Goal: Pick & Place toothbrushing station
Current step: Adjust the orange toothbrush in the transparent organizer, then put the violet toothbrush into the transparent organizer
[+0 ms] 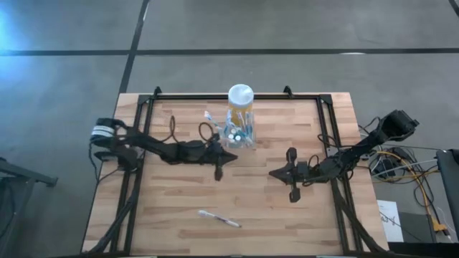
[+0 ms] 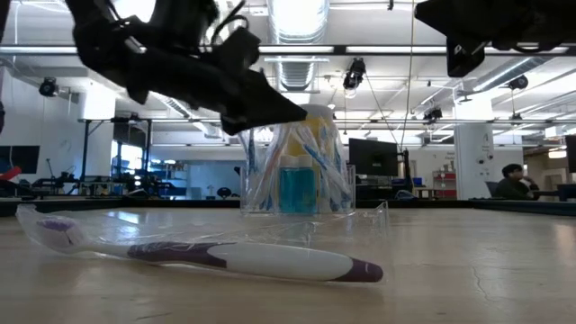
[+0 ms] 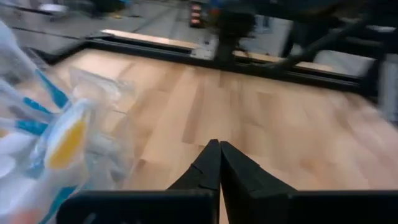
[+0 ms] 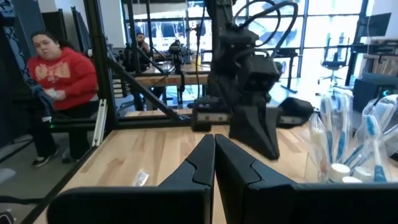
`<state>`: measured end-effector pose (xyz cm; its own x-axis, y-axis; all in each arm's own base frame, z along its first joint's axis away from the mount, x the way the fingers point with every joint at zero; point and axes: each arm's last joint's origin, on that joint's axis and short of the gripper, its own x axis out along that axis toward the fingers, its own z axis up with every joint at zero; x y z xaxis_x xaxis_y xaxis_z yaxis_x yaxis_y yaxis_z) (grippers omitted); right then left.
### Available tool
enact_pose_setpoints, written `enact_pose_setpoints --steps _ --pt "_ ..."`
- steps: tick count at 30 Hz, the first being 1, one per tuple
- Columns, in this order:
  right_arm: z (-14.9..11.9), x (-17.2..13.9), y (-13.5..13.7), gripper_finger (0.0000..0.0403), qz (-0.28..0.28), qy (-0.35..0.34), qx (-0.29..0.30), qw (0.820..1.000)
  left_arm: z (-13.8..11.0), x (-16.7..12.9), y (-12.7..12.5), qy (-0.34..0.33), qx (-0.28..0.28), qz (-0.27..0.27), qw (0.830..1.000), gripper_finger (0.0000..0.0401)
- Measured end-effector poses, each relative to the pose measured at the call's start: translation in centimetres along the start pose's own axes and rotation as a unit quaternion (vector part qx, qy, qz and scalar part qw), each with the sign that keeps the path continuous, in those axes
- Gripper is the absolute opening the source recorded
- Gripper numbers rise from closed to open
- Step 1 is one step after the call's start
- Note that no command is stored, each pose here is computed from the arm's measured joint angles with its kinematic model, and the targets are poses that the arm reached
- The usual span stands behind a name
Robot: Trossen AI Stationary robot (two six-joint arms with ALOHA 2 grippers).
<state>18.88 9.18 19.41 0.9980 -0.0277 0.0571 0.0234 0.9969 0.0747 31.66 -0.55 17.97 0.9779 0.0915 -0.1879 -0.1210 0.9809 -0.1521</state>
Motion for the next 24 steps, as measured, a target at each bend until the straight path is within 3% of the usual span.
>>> enact_pose_setpoints --steps 6,11,17,24 --pt "0.0 0.0 0.0 0.0008 0.000 0.001 -0.006 1.000 1.4 1.6 1.4 -0.041 0.015 0.164 0.985 0.0004" --pt "-0.1 0.0 0.0 0.0008 0.000 0.002 -0.006 1.000 4.1 -0.3 3.1 -0.077 0.017 0.261 0.962 0.0003" --pt "-0.2 -0.1 0.0 0.0008 0.001 0.006 -0.005 1.000 5.0 -3.2 4.9 -0.077 -0.037 0.291 0.953 0.0002" --pt "-0.3 -0.1 0.0 0.0008 0.001 0.009 0.016 1.000 3.3 -6.3 5.3 -0.086 -0.077 0.287 0.951 0.0002"
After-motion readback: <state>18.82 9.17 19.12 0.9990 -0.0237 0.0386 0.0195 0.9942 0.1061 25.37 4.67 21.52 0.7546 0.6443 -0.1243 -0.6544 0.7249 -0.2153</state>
